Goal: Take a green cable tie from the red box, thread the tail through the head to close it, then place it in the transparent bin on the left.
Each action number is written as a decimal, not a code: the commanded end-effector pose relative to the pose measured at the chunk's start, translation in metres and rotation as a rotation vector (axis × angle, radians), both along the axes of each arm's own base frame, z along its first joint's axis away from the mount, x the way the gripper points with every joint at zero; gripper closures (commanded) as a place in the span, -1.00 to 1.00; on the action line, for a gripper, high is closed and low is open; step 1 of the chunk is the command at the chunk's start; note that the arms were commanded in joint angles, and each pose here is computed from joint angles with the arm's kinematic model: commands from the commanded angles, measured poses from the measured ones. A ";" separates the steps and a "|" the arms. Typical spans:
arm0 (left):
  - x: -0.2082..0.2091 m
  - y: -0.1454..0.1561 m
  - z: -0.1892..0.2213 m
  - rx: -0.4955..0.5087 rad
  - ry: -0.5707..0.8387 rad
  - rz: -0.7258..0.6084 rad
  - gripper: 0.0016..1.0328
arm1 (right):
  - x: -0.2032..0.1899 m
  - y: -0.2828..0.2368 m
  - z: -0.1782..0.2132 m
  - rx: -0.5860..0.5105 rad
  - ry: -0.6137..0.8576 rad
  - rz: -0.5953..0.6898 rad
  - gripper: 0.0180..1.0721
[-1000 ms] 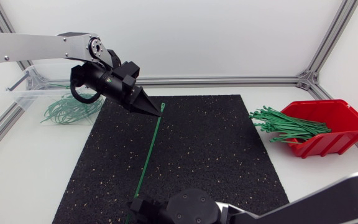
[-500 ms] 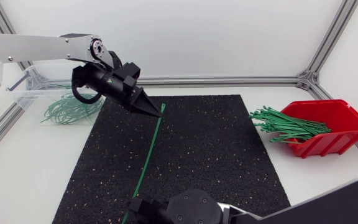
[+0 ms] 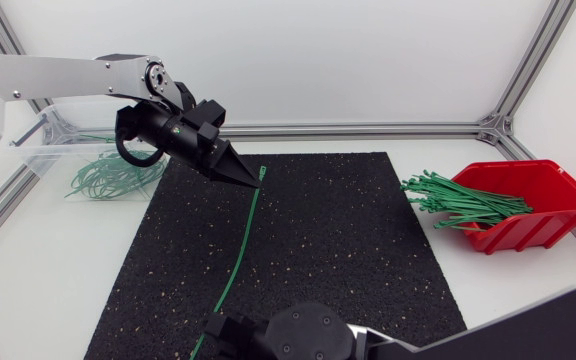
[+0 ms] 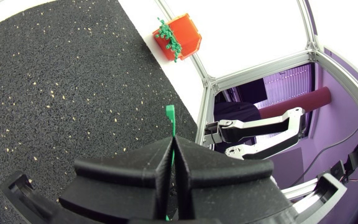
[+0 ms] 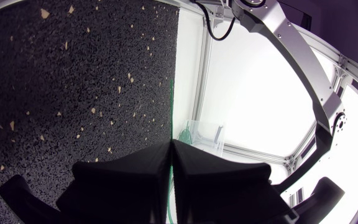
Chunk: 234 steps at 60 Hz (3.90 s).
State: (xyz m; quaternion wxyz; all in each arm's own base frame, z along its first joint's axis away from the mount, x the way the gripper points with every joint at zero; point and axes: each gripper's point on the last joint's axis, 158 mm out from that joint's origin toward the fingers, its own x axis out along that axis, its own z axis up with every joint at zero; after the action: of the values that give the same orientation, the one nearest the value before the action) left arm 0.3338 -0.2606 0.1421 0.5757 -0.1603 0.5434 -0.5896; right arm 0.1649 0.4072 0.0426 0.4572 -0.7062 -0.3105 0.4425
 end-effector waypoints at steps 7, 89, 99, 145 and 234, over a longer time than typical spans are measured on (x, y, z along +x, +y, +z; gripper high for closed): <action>0.001 0.001 -0.003 -0.015 0.003 -0.007 0.94 | 0.000 -0.001 0.000 0.000 0.005 -0.010 0.69; -0.002 -0.001 -0.001 -0.014 0.007 -0.015 0.94 | 0.018 -0.019 -0.039 -0.112 -0.001 -0.035 0.52; -0.002 -0.002 -0.001 -0.015 0.005 -0.017 0.94 | 0.024 -0.020 -0.038 -0.111 -0.011 -0.041 0.52; -0.003 -0.002 0.000 -0.014 0.007 -0.019 0.94 | 0.005 -0.008 -0.037 -0.108 -0.021 0.001 0.80; -0.025 0.028 0.008 -0.062 -0.169 0.016 0.94 | 0.077 -0.045 0.044 0.446 0.558 -0.543 0.90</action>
State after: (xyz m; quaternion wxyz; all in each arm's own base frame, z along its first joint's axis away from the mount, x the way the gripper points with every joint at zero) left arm 0.3143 -0.2350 0.1507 0.6191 -0.1305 0.4807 -0.6072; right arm 0.2370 0.3673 0.0919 0.7401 -0.5293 -0.0923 0.4045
